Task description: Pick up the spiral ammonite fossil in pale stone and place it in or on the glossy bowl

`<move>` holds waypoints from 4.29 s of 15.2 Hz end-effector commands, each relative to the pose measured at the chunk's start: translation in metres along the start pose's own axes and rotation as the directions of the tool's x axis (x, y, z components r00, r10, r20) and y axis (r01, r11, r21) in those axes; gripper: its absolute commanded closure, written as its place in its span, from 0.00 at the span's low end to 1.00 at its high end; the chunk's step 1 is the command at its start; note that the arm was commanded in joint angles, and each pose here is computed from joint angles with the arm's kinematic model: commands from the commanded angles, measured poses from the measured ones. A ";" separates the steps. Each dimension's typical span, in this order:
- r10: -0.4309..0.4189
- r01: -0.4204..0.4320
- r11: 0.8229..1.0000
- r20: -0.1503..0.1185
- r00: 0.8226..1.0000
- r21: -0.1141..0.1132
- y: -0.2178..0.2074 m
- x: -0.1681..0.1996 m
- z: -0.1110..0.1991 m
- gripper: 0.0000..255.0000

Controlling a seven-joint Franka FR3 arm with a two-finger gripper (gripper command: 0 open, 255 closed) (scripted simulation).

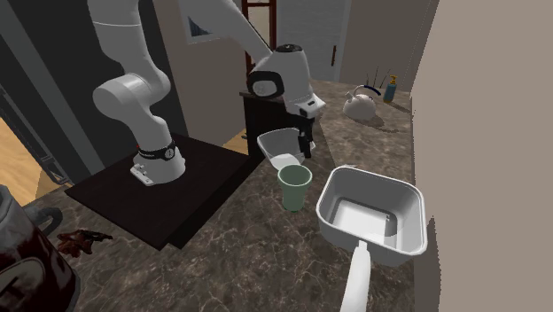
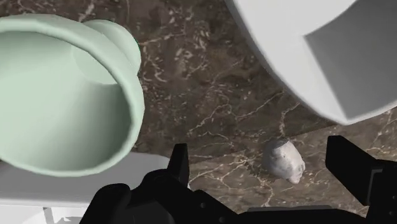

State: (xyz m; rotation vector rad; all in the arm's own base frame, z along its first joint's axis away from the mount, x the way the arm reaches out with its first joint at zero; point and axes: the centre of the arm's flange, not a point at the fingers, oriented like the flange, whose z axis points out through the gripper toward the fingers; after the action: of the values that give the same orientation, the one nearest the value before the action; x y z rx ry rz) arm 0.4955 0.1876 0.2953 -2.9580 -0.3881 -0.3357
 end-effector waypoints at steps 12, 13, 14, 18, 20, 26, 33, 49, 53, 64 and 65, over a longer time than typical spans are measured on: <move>-0.136 0.137 0.990 -0.082 0.987 0.015 -0.052 0.061 0.114 0.00; -0.136 0.137 0.990 -0.082 0.987 0.015 -0.052 0.061 0.119 0.00; -0.136 0.137 0.990 -0.082 0.987 0.015 -0.052 0.062 0.125 0.00; -0.136 0.137 0.990 -0.082 0.987 0.014 -0.053 0.063 0.138 0.00; -0.136 0.137 0.990 -0.082 0.987 0.015 -0.053 0.063 0.138 0.00; -0.136 0.137 0.990 -0.081 0.987 0.015 -0.053 0.063 0.138 1.00; -0.136 0.137 0.990 -0.081 0.987 0.015 -0.053 0.063 0.138 1.00; -0.698 0.710 0.703 0.241 0.674 0.052 -0.096 0.142 0.191 0.00; -0.698 0.710 0.703 0.241 0.674 0.052 -0.096 0.142 0.191 0.00; -0.698 0.710 0.703 0.241 0.674 0.052 -0.096 0.141 0.191 1.00; -0.698 0.710 0.703 0.241 0.674 0.052 -0.096 0.141 0.191 1.00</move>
State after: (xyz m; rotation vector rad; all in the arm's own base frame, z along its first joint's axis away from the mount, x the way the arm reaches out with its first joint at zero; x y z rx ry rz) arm 0.6417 0.3445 0.1547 -2.7468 -1.5950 -0.0389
